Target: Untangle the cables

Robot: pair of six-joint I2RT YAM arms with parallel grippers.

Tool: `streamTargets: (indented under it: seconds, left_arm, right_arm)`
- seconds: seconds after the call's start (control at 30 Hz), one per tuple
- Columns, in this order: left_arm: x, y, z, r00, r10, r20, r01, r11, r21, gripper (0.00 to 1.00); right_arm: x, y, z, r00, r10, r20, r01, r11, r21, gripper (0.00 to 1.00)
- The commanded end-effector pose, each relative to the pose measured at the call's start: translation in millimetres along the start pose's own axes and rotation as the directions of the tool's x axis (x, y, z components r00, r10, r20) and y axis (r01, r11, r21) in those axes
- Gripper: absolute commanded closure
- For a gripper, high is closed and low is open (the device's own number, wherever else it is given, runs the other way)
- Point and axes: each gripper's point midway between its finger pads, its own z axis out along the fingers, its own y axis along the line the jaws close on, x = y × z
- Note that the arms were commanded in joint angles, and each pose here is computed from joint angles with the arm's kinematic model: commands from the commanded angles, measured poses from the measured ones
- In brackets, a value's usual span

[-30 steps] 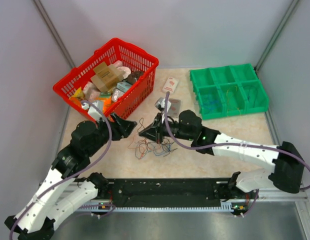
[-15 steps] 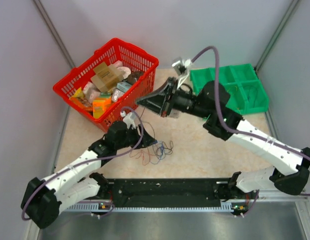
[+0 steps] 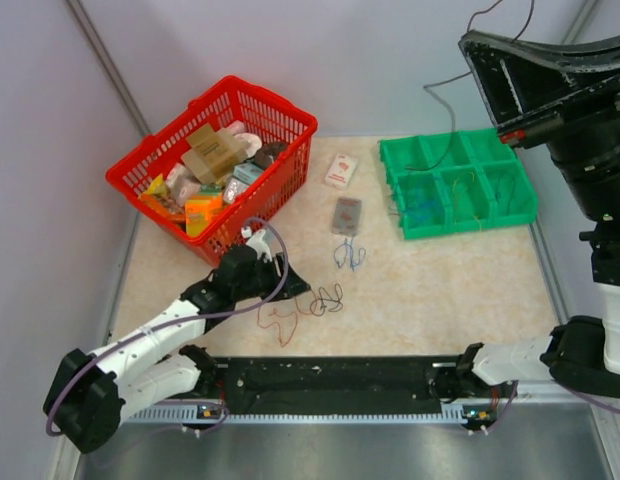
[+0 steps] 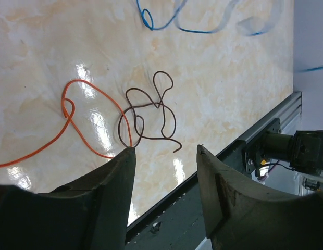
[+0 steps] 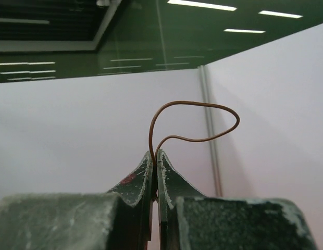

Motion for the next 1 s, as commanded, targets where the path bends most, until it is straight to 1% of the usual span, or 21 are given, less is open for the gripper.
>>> streamTargets:
  seconds: [0.0, 0.07, 0.13, 0.2, 0.23, 0.27, 0.37, 0.4, 0.47, 0.5, 0.57, 0.6, 0.67, 0.73, 0.8, 0.83, 0.9, 0.97]
  left_arm:
    - [-25, -8, -15, 0.991, 0.078, 0.107, -0.077, 0.997, -0.019, 0.46]
    - [-30, -9, -21, 0.987, 0.099, 0.127, -0.096, 0.995, -0.036, 0.44]
    - [-33, -10, -27, 0.984, 0.107, 0.144, -0.102, 0.994, -0.042, 0.42]
    - [-35, -12, -30, 0.981, 0.112, 0.158, -0.107, 0.993, -0.041, 0.41]
    - [-37, -14, -31, 0.98, 0.115, 0.162, -0.11, 0.993, -0.035, 0.41]
    - [-38, -17, -32, 0.979, 0.119, 0.164, -0.115, 0.993, -0.029, 0.39]
    - [-41, -26, -35, 0.978, 0.137, 0.157, -0.137, 0.99, -0.008, 0.37]
    - [-42, -32, -36, 0.978, 0.145, 0.148, -0.147, 0.989, 0.007, 0.36]
    - [-42, -38, -37, 0.979, 0.157, 0.129, -0.161, 0.987, 0.025, 0.35]
    - [-42, -41, -37, 0.979, 0.164, 0.123, -0.169, 0.985, 0.035, 0.34]
    - [-41, -47, -37, 0.979, 0.175, 0.107, -0.181, 0.982, 0.054, 0.34]
    - [-43, -49, -38, 0.977, 0.182, 0.107, -0.189, 0.98, 0.057, 0.34]
    - [-43, -50, -37, 0.977, 0.191, 0.099, -0.197, 0.979, 0.055, 0.34]
    - [-45, -50, -36, 0.977, 0.192, 0.095, -0.197, 0.979, 0.048, 0.34]
    - [-43, -52, -35, 0.978, 0.189, 0.086, -0.194, 0.979, 0.053, 0.34]
    - [-44, -53, -36, 0.978, 0.189, 0.088, -0.194, 0.979, 0.056, 0.34]
    - [-43, -54, -37, 0.979, 0.181, 0.093, -0.186, 0.981, 0.059, 0.34]
    - [-42, -55, -37, 0.98, 0.174, 0.095, -0.18, 0.981, 0.067, 0.34]
  right_arm:
    - [43, -57, 6, 0.965, -0.214, -0.151, 0.242, 0.949, 0.202, 1.0]
    - [41, -82, -3, 0.926, -0.317, -0.206, 0.367, 0.883, 0.294, 1.0]
    - [41, -109, -17, 0.877, -0.389, -0.281, 0.475, 0.789, 0.391, 1.0]
    - [45, -135, -36, 0.828, -0.417, -0.376, 0.558, 0.679, 0.477, 1.0]
    - [55, -148, -52, 0.799, -0.409, -0.441, 0.598, 0.622, 0.506, 1.0]
    - [66, -155, -66, 0.784, -0.392, -0.482, 0.616, 0.593, 0.519, 1.0]
    - [125, -181, -123, 0.717, -0.304, -0.627, 0.679, 0.511, 0.528, 1.0]
    - [150, -189, -147, 0.691, -0.266, -0.672, 0.697, 0.491, 0.522, 1.0]
    - [190, -209, -198, 0.661, -0.166, -0.732, 0.71, 0.452, 0.539, 1.0]
    - [209, -216, -221, 0.648, -0.103, -0.755, 0.706, 0.454, 0.544, 1.0]
    - [245, -230, -268, 0.66, 0.049, -0.749, 0.655, 0.45, 0.607, 1.0]
    - [257, -235, -284, 0.672, 0.108, -0.733, 0.623, 0.452, 0.638, 1.0]
    - [271, -243, -309, 0.681, 0.182, -0.709, 0.593, 0.432, 0.68, 1.0]
    - [275, -252, -320, 0.687, 0.226, -0.69, 0.574, 0.414, 0.707, 1.0]
    - [272, -255, -316, 0.708, 0.244, -0.663, 0.536, 0.424, 0.73, 1.0]
    - [269, -255, -307, 0.719, 0.24, -0.652, 0.516, 0.445, 0.732, 1.0]
    - [258, -260, -287, 0.735, 0.212, -0.644, 0.506, 0.461, 0.729, 1.0]
    - [236, -270, -259, 0.765, 0.171, -0.621, 0.501, 0.449, 0.74, 1.0]
